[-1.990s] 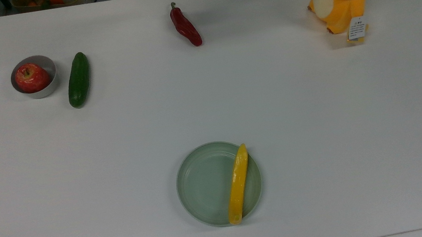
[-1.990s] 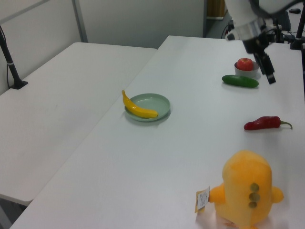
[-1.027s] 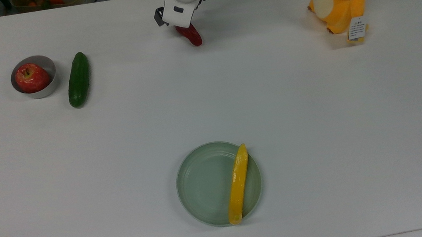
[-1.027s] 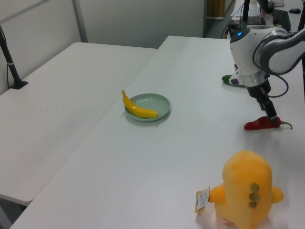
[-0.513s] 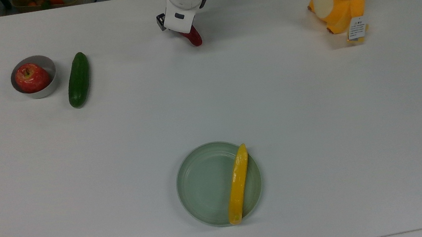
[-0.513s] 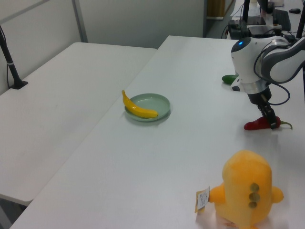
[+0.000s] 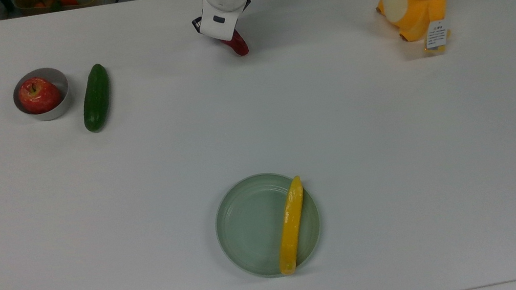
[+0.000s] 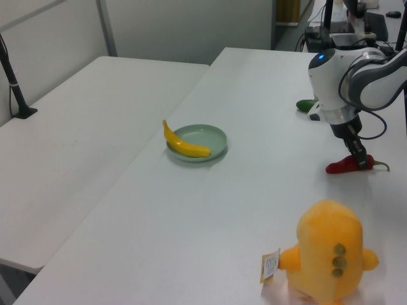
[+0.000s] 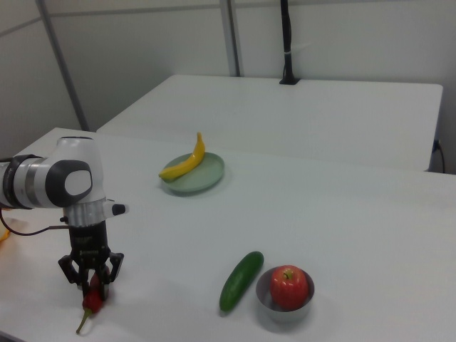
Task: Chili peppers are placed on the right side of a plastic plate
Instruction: 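Lift the red chili pepper and carry it toward the green plate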
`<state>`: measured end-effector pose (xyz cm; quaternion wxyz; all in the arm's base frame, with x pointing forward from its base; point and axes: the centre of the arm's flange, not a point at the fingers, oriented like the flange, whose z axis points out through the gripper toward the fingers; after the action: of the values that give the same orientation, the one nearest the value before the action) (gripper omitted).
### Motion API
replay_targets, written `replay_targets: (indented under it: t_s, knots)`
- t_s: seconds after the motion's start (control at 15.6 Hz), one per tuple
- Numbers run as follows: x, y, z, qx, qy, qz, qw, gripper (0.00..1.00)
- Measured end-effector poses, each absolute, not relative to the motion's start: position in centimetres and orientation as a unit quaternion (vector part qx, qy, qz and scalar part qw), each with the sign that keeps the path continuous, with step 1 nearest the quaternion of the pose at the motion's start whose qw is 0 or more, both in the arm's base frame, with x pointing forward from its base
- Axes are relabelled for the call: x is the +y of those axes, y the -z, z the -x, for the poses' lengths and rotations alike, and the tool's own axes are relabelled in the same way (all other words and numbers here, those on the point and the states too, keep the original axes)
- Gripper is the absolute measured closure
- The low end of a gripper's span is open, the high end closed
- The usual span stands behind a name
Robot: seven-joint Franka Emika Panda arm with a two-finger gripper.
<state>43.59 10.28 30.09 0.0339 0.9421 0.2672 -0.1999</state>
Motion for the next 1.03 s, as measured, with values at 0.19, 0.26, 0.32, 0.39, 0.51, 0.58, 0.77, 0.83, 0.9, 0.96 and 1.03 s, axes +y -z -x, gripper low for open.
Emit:
replay_targets:
  t_s: [0.19, 0.26, 0.32, 0.39, 0.51, 0.58, 0.77, 0.83, 0.9, 0.96, 1.03]
  knots:
    - [10.2, -31.5, -44.6, 0.264, 0.182, -0.947, 0.034, 0.62]
    - [10.0, -32.3, -45.3, 0.261, 0.173, -0.949, 0.034, 0.62]
    - [9.8, -33.1, -46.0, 0.257, 0.162, -0.952, 0.034, 0.62]
    - [9.5, -34.1, -46.8, 0.252, 0.150, -0.955, 0.034, 0.62]
    - [8.6, -36.7, -48.9, 0.239, 0.120, -0.963, 0.034, 0.62]
    - [8.0, -38.2, -50.0, 0.232, 0.103, -0.967, 0.034, 0.62]
    - [5.8, -42.6, -53.5, 0.206, 0.052, -0.977, 0.034, 0.62]
    - [5.1, -43.7, -54.7, 0.198, 0.039, -0.979, 0.034, 0.62]
    - [4.2, -44.6, -56.1, 0.189, 0.026, -0.981, 0.034, 0.62]
    - [3.4, -45.4, -57.5, 0.180, 0.015, -0.983, 0.033, 0.62]
    - [2.6, -46.0, -59.1, 0.172, 0.004, -0.985, 0.031, 0.62]
